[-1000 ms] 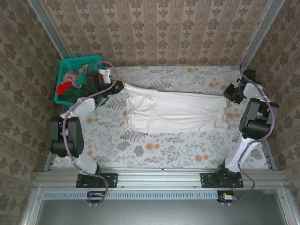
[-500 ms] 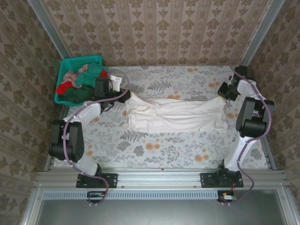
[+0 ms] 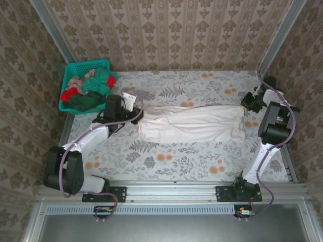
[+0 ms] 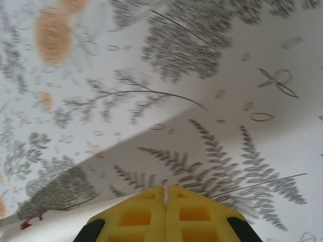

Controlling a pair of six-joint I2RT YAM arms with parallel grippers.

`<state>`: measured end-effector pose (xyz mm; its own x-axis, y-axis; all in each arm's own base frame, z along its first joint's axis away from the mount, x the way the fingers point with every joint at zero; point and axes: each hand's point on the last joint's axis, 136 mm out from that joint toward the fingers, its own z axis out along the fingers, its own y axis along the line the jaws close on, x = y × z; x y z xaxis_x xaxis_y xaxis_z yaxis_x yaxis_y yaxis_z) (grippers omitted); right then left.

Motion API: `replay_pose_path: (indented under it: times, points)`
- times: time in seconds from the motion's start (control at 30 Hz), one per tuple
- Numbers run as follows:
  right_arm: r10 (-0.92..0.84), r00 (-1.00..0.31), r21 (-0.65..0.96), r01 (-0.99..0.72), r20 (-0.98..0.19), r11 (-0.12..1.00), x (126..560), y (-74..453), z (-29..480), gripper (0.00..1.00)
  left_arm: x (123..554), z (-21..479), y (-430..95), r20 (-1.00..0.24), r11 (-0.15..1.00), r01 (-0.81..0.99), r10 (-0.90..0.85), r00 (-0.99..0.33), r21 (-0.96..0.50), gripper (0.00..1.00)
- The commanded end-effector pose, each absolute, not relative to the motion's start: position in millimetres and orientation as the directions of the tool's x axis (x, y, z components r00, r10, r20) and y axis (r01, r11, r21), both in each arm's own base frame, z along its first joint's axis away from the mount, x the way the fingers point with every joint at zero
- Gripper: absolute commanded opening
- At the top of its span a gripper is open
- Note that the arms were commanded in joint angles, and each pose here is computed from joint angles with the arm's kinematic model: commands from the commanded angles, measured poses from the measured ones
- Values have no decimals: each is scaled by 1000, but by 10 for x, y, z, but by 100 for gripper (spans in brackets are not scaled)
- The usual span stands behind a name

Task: Fold and stack the t-shirts

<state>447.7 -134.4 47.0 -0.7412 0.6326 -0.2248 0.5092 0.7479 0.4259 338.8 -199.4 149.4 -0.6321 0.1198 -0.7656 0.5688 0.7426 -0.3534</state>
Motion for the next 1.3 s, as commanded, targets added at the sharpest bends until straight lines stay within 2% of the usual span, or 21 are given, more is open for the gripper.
replay_pose_path:
  times: [0.0,0.1,0.33,0.57,0.63,0.73,0.93,1.07,1.2,1.27]
  points:
    - [654,-736,497,507,-175,704,4399,-1296,448,0,3352,1334,-1802,-755,795,518,120,-644,-316,0]
    - [649,-738,488,504,-186,712,4355,-1304,508,0,3340,1265,-1742,-743,807,502,123,-658,-311,0]
    - [641,-752,484,508,-156,713,4202,-1222,507,14,3274,1144,-1702,-724,814,493,136,-676,-308,0]
    - [635,-739,522,459,-225,719,4157,-1122,850,20,3214,1099,-1660,-716,816,490,140,-684,-308,0]
    - [635,-740,510,467,-220,722,4095,-1113,872,24,3198,1091,-1644,-714,816,489,141,-686,-309,0]
    - [639,-740,491,485,-210,723,3981,-1092,874,39,3194,1081,-1633,-711,816,486,139,-689,-312,0]
    - [649,-722,437,517,-239,736,3765,-1106,1004,40,3149,1036,-1646,-702,807,496,149,-696,-320,0]
    - [638,-705,371,529,-310,764,3624,-1082,1199,44,3129,1003,-1649,-696,804,499,155,-701,-323,0]
    - [620,-688,368,503,-376,782,3681,-964,1381,46,3137,977,-1620,-690,803,485,133,-712,-346,0]
    - [576,-717,293,496,-393,818,3783,-908,1395,46,3166,946,-1558,-674,815,452,106,-731,-363,0]
